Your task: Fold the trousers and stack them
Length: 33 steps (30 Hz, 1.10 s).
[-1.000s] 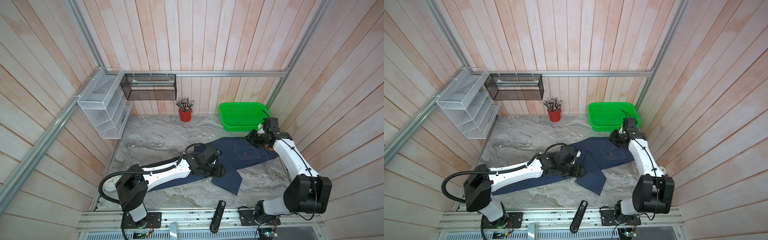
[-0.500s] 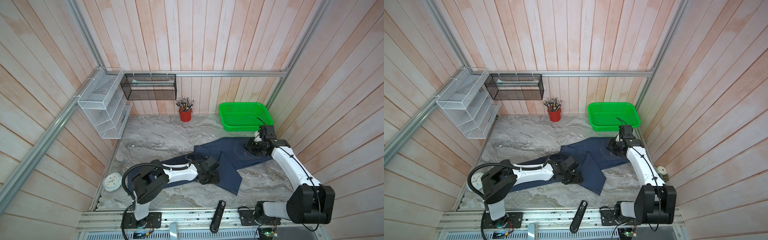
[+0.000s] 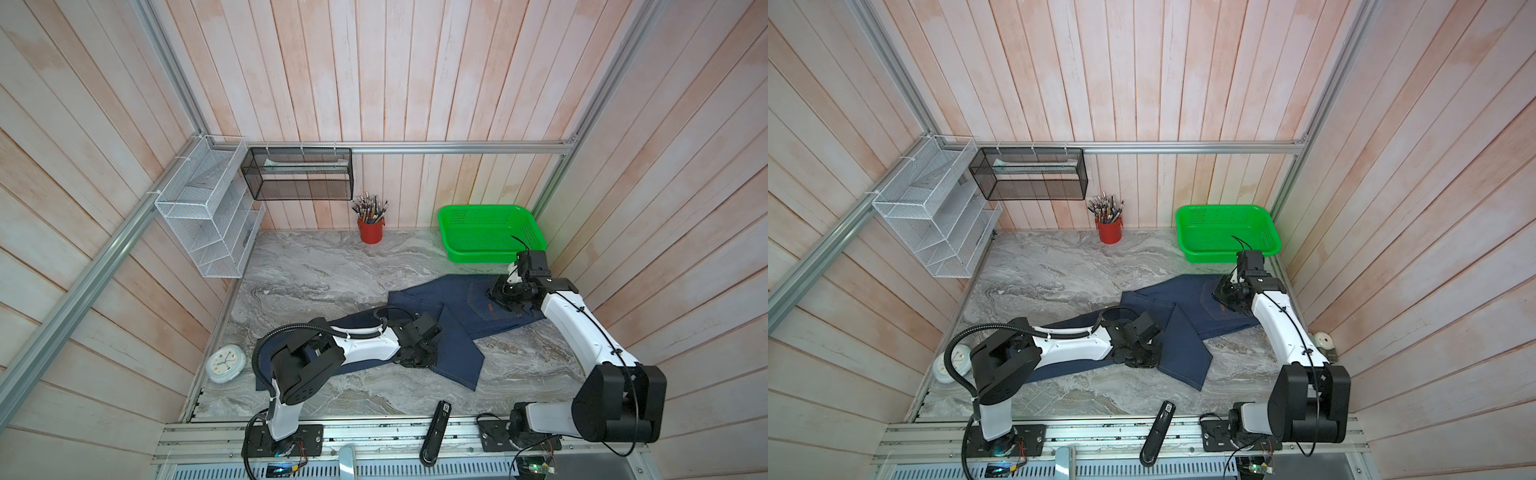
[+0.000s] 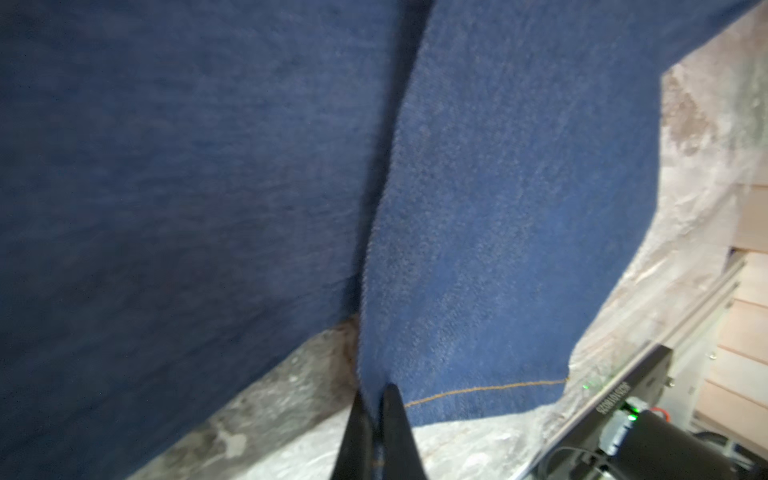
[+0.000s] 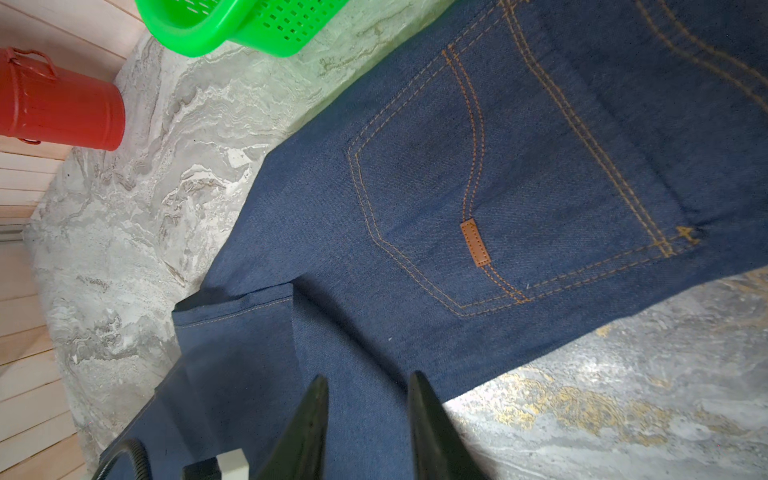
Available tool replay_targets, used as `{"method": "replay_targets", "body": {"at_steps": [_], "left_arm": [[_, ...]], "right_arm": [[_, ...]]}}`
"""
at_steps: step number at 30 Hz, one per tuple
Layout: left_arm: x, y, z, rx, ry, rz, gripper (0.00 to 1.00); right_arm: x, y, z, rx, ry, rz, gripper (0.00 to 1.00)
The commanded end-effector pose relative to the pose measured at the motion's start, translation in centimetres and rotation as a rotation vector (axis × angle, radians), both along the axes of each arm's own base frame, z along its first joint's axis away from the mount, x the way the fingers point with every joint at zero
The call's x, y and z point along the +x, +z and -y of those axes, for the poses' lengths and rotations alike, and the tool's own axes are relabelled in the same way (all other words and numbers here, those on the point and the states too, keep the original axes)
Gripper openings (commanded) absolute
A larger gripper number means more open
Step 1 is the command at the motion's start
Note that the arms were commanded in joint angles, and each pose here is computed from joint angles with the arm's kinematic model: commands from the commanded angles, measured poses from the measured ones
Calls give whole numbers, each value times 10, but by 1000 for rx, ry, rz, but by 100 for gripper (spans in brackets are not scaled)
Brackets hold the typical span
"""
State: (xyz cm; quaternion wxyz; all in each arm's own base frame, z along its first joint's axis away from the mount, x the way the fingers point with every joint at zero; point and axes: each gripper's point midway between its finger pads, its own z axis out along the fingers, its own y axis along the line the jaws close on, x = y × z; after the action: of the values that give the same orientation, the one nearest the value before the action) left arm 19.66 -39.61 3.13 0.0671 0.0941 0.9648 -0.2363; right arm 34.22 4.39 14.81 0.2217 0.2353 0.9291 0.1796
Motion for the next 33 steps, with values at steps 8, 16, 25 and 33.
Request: {"method": "replay_targets", "body": {"at_steps": [8,16,25,33], "left_arm": [[35,92,-147,355,167,142,0],[24,107,-285,617,392,22,0],[31,99,-358,739,502,-103,0],[36,122,-407,886,563,-135,0]], "right_arm": [[3,-18,-16,13,54,-19,33],[7,-30,-43,-2,122,-37,33],[3,-68,-85,-33,239,-112,33],[4,-100,-88,-83,265,-174,33]]}}
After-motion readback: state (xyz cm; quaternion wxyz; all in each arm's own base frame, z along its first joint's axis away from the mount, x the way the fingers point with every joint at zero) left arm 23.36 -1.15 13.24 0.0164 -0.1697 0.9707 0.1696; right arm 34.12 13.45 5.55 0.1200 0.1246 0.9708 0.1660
